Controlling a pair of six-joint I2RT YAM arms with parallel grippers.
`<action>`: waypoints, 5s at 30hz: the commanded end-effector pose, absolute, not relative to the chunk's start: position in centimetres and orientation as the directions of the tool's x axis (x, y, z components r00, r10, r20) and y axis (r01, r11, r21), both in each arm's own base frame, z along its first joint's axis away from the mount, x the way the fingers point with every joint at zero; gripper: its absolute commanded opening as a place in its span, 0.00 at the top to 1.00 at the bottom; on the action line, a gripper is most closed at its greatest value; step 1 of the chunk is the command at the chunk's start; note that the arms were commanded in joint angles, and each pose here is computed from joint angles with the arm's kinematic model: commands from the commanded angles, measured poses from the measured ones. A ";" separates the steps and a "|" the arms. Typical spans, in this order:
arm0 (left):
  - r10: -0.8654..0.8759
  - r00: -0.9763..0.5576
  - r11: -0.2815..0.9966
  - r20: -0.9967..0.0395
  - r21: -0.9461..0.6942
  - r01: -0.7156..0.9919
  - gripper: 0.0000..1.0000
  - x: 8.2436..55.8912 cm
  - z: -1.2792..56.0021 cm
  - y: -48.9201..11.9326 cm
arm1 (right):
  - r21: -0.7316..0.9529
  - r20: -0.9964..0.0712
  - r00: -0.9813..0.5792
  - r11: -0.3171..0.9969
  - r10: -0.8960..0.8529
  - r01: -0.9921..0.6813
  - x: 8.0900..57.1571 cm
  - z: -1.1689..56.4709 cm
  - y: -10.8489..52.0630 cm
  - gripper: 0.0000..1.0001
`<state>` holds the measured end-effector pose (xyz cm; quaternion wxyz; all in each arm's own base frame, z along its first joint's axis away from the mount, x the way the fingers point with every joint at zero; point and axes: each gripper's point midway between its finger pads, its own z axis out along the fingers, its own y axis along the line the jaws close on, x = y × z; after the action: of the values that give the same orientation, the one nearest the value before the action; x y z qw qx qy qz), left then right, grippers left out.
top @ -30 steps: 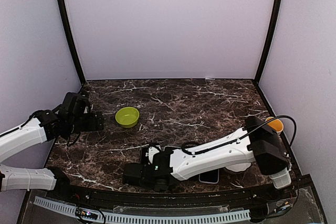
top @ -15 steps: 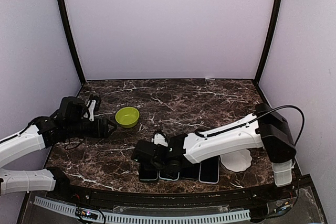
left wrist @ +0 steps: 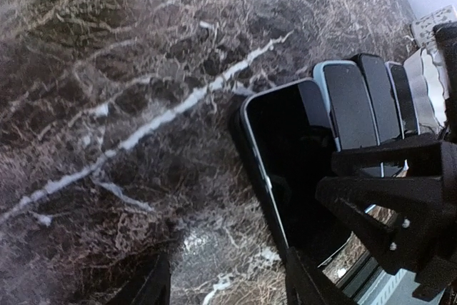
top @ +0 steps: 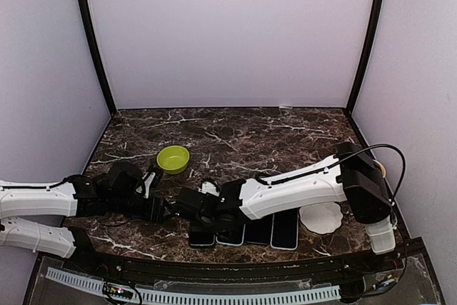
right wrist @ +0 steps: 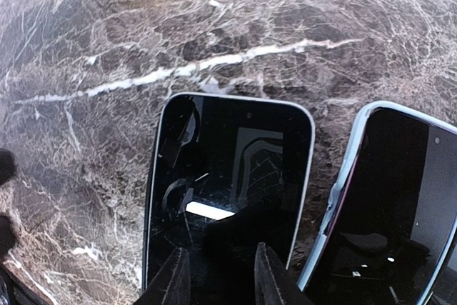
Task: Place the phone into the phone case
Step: Press the phone with the phone case at the center of the board, then pass from the right arm to the left
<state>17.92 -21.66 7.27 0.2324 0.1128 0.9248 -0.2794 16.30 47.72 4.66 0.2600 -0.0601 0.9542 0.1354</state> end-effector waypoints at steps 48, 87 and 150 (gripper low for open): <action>0.198 -0.905 0.857 -0.377 -0.381 0.347 0.73 15.1 0.6 -22.5 | -0.150 -0.440 -0.837 0.945 -0.326 -0.290 13.7 2.5 45.0 0.96; 0.117 -0.870 0.927 -0.478 -0.262 0.268 0.79 17.2 3.2 -19.4 | 0.011 -0.552 -0.781 0.935 -0.290 -0.355 10.9 5.8 49.9 0.73; -0.134 -0.653 0.455 -0.745 -0.632 0.627 0.25 16.5 23.4 -26.7 | 0.114 -0.962 -0.273 0.909 0.000 -0.400 13.8 22.5 48.5 0.80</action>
<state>16.52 -26.21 21.03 0.3598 0.1644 0.7970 -0.4563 14.60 47.95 18.52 0.5350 -0.1410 0.8173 0.1610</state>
